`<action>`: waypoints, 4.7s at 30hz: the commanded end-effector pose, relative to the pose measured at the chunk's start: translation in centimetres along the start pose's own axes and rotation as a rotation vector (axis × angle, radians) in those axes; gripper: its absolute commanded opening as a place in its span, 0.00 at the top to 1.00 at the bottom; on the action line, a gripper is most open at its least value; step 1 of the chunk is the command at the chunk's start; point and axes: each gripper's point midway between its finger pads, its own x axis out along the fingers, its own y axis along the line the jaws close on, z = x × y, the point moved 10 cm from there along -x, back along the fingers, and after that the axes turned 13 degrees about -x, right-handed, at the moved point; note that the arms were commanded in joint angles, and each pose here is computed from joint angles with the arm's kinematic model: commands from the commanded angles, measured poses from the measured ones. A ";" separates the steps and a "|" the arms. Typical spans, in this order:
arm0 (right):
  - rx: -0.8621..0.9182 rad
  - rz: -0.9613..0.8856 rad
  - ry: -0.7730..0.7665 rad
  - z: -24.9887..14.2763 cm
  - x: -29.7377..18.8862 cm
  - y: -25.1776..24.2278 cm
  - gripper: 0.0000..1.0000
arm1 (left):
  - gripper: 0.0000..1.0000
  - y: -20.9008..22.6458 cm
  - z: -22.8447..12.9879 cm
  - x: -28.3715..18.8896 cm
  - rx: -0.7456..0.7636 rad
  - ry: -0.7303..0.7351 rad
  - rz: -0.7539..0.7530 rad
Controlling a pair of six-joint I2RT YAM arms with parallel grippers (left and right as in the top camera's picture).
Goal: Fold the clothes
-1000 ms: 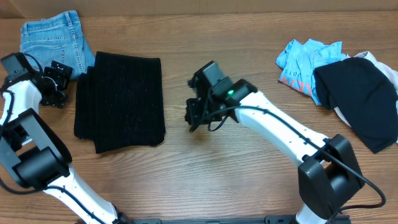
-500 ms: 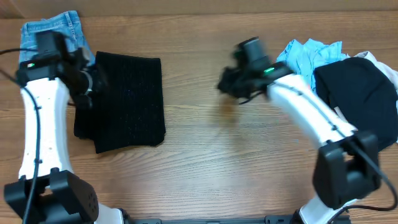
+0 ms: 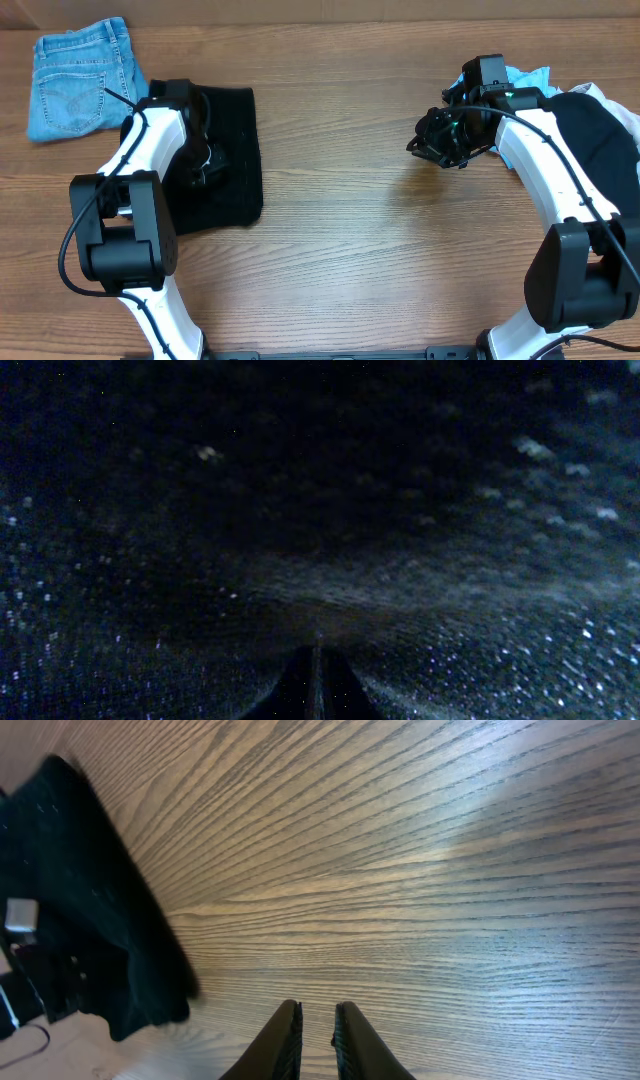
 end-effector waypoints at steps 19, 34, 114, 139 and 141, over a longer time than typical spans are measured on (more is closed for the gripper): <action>-0.003 -0.029 0.016 -0.9 -1.3 0.5 0.84 | 0.96 1.6 15.1 1.6 -0.519 -0.727 -0.234; -0.007 -0.027 0.010 -0.9 -1.3 0.5 0.84 | 0.16 7.9 11.9 -17.1 -0.703 -0.619 -0.310; -0.060 -0.035 0.086 -2.2 -0.7 1.4 0.79 | 0.96 2.5 14.1 -34.4 -0.187 -0.776 -1.374; -0.059 -0.038 0.095 -2.4 -0.8 1.3 0.80 | 0.96 -9.5 11.6 -28.4 0.184 -0.493 -1.259; -0.059 -0.038 0.095 -2.4 -0.8 1.3 0.80 | 0.96 -9.0 11.8 -26.7 0.160 -0.509 -1.140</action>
